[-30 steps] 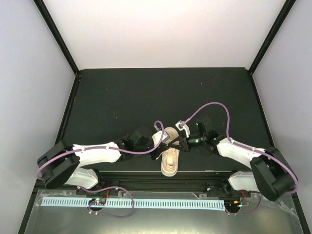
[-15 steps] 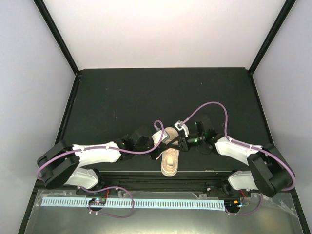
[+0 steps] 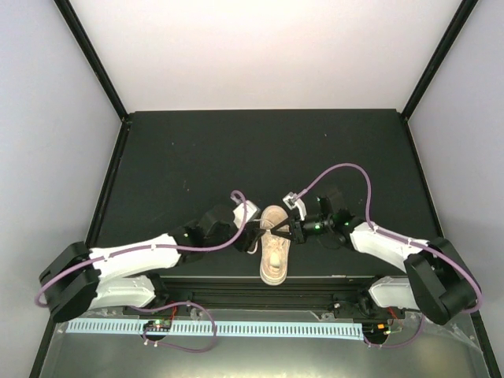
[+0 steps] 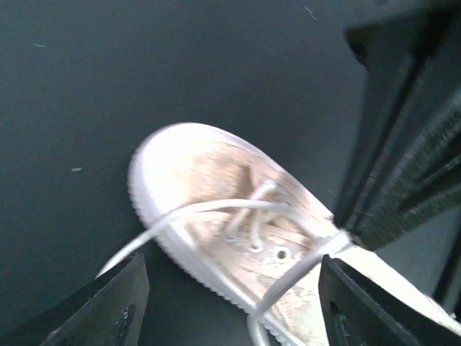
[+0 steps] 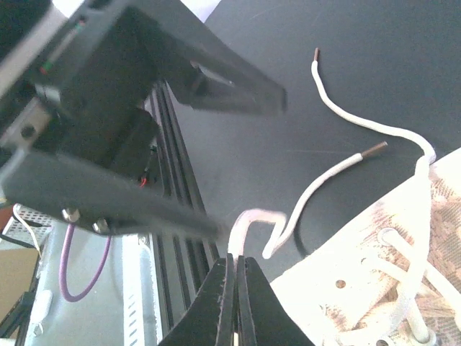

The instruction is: Tie the shoes

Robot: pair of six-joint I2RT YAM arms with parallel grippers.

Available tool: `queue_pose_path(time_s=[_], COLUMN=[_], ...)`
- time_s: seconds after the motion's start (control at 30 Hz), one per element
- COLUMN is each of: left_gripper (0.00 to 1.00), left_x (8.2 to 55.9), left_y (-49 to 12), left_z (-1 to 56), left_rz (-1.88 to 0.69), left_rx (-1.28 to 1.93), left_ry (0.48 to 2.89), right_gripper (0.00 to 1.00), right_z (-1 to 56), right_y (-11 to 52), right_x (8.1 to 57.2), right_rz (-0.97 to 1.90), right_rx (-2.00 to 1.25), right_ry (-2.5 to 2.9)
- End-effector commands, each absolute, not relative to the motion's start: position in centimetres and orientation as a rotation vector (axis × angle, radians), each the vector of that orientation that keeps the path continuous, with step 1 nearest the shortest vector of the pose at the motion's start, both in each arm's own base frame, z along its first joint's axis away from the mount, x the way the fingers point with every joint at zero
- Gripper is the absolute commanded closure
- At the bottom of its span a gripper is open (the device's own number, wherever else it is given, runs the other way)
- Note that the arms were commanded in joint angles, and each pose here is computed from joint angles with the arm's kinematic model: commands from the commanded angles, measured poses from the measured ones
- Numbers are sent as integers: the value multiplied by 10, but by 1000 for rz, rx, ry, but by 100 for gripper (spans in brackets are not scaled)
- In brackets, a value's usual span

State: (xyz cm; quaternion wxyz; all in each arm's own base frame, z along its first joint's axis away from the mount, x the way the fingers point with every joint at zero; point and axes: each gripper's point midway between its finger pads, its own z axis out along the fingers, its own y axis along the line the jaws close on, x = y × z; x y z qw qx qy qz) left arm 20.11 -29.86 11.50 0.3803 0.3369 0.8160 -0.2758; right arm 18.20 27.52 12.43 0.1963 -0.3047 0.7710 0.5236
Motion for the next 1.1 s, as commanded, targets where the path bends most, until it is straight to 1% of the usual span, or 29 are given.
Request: queue_pose_path(time_s=[0.0, 0.13, 0.2, 0.37, 0.5, 0.67, 0.9, 1.07], left_gripper=[30, 31, 32, 38, 44, 48, 49, 56], left_x=[225, 239, 244, 258, 266, 272, 262, 260], left_y=[-246, -216, -211, -210, -221, -229, -236, -234], left_z=[114, 96, 87, 69, 55, 44, 35, 26], left_rz=[-448, -355, -337, -270, -276, -268, -352, -332], left_rx=[633, 553, 556, 622, 698, 745, 783, 779], left_ry=[2128, 2222, 2274, 2394, 2468, 2509, 2528, 2560], right_gripper=[98, 98, 98, 98, 98, 98, 98, 98], right_z=[129, 125, 124, 126, 127, 131, 133, 133], right_y=[275, 275, 275, 276, 277, 279, 281, 281], right_x=[183, 182, 182, 182, 182, 183, 185, 185], right_rz=[1451, 1453, 1457, 1464, 1474, 1486, 1490, 1491], right_rx=[-852, -845, -845, -857, -865, -865, -868, -866], right_ry=[2115, 2124, 2125, 2110, 2106, 2091, 2087, 2087])
